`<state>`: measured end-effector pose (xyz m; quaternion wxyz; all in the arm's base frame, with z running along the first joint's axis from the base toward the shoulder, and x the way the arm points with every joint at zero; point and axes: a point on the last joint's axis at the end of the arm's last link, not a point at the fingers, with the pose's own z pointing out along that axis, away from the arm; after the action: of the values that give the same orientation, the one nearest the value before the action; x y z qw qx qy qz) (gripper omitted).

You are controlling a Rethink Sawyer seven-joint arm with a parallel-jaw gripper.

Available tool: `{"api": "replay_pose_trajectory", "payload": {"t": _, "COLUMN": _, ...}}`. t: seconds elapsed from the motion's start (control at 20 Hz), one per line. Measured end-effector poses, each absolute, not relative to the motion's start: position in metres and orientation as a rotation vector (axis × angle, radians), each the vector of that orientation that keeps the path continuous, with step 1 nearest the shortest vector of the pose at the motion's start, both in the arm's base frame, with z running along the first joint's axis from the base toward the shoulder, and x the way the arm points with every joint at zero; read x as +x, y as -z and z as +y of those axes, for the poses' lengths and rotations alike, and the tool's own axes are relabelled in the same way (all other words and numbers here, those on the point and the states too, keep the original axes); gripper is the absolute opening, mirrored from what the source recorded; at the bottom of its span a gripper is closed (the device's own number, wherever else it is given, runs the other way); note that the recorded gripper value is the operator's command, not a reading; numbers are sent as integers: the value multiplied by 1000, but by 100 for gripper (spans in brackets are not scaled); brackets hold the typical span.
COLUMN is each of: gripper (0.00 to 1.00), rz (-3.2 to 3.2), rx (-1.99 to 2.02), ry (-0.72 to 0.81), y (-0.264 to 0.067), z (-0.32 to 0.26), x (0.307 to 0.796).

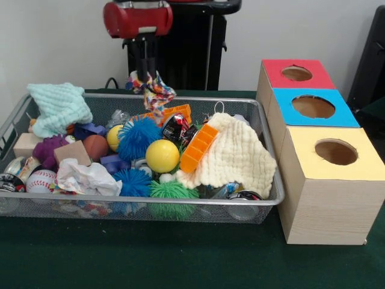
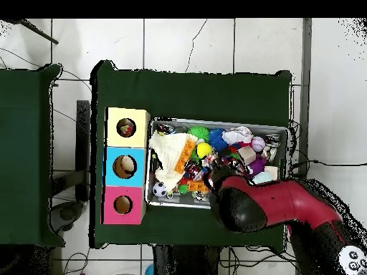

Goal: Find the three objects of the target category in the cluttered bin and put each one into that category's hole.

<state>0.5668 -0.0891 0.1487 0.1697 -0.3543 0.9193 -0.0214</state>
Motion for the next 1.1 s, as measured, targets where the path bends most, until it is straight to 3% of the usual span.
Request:
{"api": "replay_pose_trajectory", "payload": {"t": 0.65, "gripper": 0, "rz": 2577, "rx": -1183, "ry": 33, "y": -161, "z": 25, "x": 562}}
{"api": "replay_pose_trajectory", "payload": {"t": 1.1, "gripper": 0, "rz": 2614, "rx": -1188, "ry": 34, "y": -167, "z": 60, "x": 547}}
